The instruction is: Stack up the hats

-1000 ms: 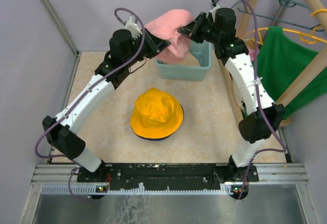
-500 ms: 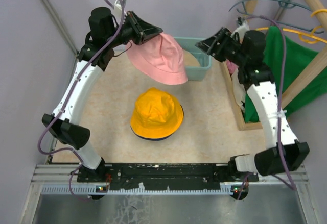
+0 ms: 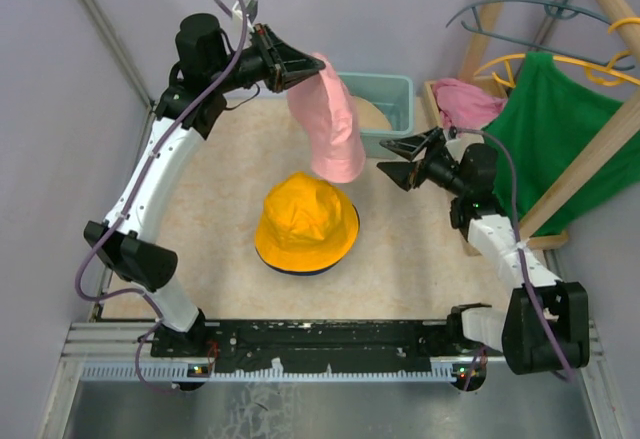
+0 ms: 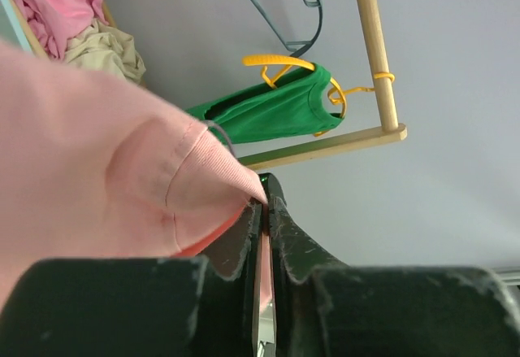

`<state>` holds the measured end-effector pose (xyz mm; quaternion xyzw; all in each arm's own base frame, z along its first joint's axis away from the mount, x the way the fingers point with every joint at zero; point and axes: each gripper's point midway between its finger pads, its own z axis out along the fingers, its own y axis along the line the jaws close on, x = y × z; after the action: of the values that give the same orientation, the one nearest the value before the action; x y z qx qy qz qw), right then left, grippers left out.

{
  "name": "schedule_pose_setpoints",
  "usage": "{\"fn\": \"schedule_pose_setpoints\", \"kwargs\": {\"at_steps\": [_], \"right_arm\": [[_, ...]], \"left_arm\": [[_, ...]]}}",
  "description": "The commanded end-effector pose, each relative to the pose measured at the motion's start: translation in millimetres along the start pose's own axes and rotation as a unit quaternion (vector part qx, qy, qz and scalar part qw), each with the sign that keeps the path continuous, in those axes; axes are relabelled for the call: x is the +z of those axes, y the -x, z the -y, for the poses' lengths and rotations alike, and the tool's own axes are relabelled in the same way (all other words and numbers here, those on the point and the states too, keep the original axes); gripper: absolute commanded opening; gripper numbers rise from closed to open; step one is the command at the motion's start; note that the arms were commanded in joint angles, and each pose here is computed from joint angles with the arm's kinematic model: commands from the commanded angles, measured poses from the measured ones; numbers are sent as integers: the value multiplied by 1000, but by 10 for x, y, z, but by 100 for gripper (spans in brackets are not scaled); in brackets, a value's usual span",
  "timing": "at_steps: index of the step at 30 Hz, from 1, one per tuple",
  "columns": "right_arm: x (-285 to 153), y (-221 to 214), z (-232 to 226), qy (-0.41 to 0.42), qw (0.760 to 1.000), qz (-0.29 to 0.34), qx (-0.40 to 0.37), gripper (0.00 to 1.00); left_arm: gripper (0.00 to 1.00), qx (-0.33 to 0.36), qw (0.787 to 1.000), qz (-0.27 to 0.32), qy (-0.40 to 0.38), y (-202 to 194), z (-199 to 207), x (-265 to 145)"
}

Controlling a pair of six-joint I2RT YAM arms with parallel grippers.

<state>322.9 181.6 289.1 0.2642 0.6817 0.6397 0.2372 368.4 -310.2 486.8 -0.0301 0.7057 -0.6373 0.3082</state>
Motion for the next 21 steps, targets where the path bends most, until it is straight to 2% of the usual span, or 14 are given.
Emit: {"fn": "schedule_pose_setpoints", "kwargs": {"at_steps": [1,6,14,21], "right_arm": [[-205,-180,-625,135,990,-29,7,66],[-163,-196,-644,153,987,-37,20,66],[139,-317,-525,137,989,-58,22,66],[232,-257,-510,144,988,-50,22,67]], "left_arm": [[12,12,999,-5,-42,11,271,-62],[11,5,999,-11,-49,-53,296,-99],[11,5,998,-11,-62,-70,358,-139],[11,0,998,-13,-68,-78,389,-149]]}}
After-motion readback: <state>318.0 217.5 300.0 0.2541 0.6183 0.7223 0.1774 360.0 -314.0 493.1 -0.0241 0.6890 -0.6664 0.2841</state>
